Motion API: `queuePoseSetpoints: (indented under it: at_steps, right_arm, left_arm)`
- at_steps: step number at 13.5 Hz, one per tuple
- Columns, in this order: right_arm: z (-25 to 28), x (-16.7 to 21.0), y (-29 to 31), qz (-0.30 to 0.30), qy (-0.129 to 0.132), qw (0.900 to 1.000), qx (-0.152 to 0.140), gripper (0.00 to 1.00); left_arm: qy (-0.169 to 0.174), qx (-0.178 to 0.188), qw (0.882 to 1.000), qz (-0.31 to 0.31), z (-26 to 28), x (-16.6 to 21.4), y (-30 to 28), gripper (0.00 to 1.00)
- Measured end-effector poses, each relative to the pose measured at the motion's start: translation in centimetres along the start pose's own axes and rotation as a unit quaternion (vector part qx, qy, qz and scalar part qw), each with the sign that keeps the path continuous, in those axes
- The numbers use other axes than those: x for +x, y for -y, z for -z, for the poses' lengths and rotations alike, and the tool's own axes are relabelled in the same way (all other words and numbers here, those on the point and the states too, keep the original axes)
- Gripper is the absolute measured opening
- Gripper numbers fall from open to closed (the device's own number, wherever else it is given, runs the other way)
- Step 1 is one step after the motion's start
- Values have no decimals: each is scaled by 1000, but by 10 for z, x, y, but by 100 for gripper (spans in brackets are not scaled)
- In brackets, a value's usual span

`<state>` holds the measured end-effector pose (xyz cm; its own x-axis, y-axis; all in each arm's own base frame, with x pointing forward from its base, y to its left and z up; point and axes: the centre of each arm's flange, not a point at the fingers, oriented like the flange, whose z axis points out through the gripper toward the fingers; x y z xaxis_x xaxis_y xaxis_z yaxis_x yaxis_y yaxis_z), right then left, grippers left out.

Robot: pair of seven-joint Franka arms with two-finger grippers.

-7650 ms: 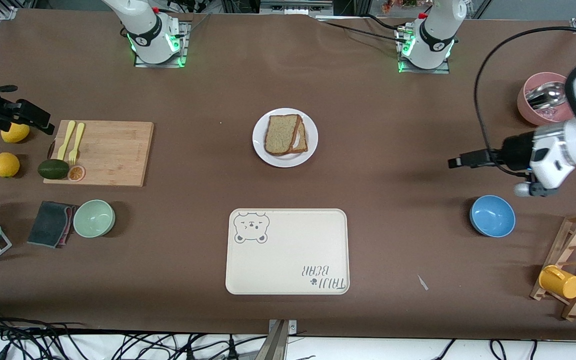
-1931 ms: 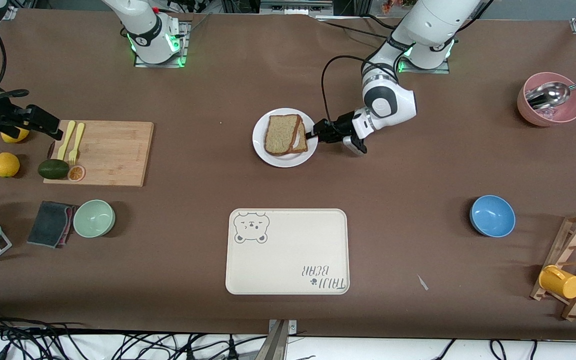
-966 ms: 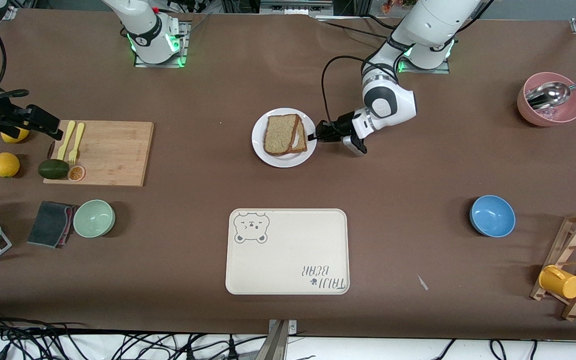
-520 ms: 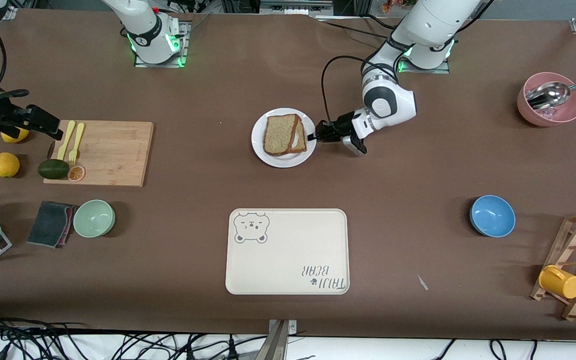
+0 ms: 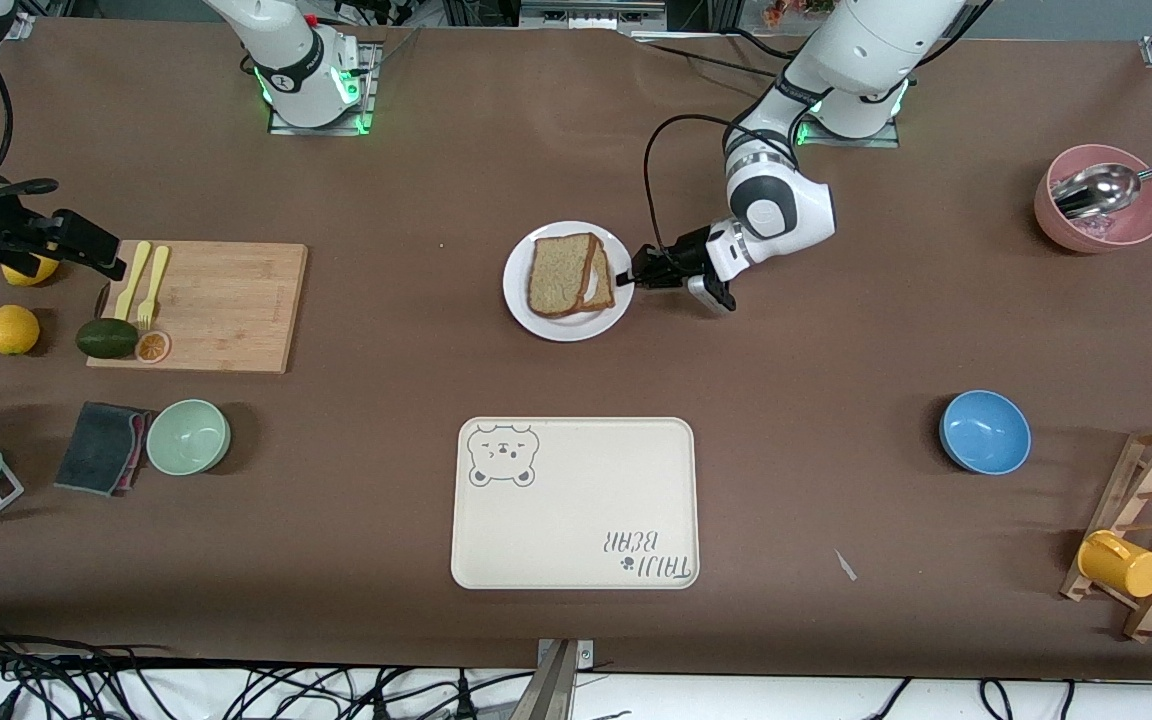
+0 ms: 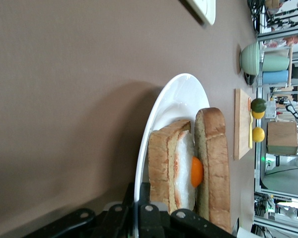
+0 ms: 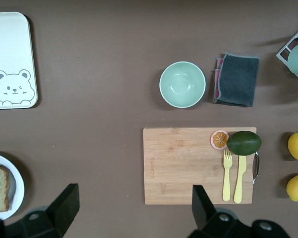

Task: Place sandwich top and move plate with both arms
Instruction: 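Slide the plate with the left gripper onto the bear tray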

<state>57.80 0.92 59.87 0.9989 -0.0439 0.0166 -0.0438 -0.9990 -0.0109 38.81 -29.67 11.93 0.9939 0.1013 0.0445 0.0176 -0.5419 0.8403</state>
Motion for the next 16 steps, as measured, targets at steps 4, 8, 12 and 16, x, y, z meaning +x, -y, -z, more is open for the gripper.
queuePoseSetpoints:
  at_steps: [4,8,12,16]
  right_arm:
    - [0,0,0,0,0,1000,0,100]
    - [0,0,0,0,0,1000,0,100]
    - [0,0,0,0,0,1000,0,100]
    - [-1,0,0,0,1,1000,0,100]
  left_arm:
    - [-42,-16,999,7,9,36,-10,5]
    - [-86,-42,995,13,17,80,-34,5]
    - [-144,-47,988,34,37,143,-28,5]
    - [-192,-36,979,55,31,202,-20,5]
